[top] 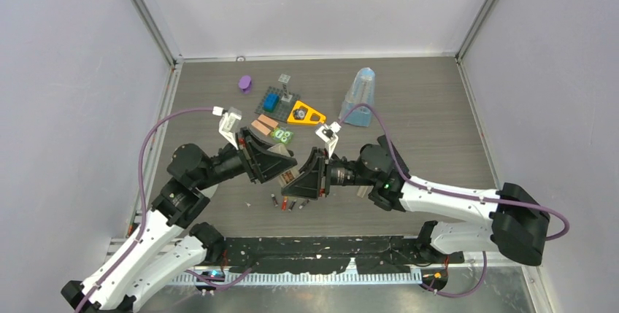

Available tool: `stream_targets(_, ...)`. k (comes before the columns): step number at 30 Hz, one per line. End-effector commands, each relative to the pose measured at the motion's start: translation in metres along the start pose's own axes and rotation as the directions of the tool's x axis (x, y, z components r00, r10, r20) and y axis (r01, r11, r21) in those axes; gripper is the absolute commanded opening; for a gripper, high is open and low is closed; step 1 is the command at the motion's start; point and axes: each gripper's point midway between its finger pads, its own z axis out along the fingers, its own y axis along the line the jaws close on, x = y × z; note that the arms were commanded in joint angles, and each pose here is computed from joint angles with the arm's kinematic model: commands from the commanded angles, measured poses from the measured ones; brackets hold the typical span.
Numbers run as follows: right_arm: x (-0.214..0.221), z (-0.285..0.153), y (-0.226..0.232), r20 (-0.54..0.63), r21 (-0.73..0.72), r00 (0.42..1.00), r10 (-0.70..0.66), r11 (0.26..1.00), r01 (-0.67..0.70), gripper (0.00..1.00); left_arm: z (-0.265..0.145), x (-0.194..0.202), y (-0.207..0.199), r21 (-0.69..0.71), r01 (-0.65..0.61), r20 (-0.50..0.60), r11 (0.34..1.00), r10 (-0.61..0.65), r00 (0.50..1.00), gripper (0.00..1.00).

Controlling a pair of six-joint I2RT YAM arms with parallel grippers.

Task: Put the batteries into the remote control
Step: Adjust the remote control.

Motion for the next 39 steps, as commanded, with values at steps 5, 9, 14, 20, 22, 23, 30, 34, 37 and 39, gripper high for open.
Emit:
stream_targets(5,-0.023,0.008,-0.014,0.156,0.005,0.984,0.088,0.996,-0.090,0.23,-0.012,-0.037,-0.031,0.059,-0.045,0.166,0.997,0.035,0.986,0.41)
stream_targets(9,-0.026,0.006,-0.015,0.183,-0.006,0.977,0.108,0.994,-0.109,0.23,-0.015,-0.042,-0.030,0.036,-0.043,0.194,0.998,0.036,0.980,0.35)
stream_targets(14,-0.030,0.002,-0.017,0.205,-0.016,0.971,0.126,0.992,-0.125,0.23,-0.017,-0.046,-0.030,0.028,-0.032,0.216,0.999,0.025,0.976,0.36)
stream_targets(20,-0.028,0.004,-0.018,0.192,-0.018,0.972,0.136,0.991,-0.136,0.23,-0.015,-0.044,-0.035,0.059,-0.043,0.204,0.997,0.030,0.979,0.09)
stream_targets(22,-0.027,0.005,-0.019,0.184,-0.013,0.973,0.138,0.990,-0.138,0.24,-0.014,-0.042,-0.035,0.063,-0.051,0.188,0.997,0.039,0.981,0.00)
stream_targets(23,-0.028,0.006,-0.018,0.181,-0.011,0.974,0.138,0.990,-0.138,0.24,-0.014,-0.041,-0.034,0.058,-0.057,0.182,0.997,0.045,0.982,0.00)
stream_targets(30,-0.034,-0.003,-0.036,0.211,0.127,0.972,0.101,0.983,-0.130,0.85,-0.030,-0.045,0.018,-0.269,-0.180,0.146,0.946,0.225,0.963,0.00)
stream_targets(34,-0.034,-0.027,-0.071,0.251,0.370,0.966,0.055,0.917,-0.148,0.94,-0.061,-0.060,0.072,-0.581,-0.228,0.109,0.782,0.352,0.930,0.00)
stream_targets(37,-0.028,-0.049,-0.100,0.266,0.554,0.962,0.069,0.805,-0.211,0.89,-0.084,-0.067,0.101,-0.723,-0.242,0.077,0.647,0.424,0.903,0.00)
stream_targets(39,-0.020,-0.062,-0.119,0.266,0.669,0.959,0.095,0.698,-0.255,0.81,-0.090,-0.068,0.109,-0.754,-0.252,0.063,0.607,0.449,0.892,0.00)
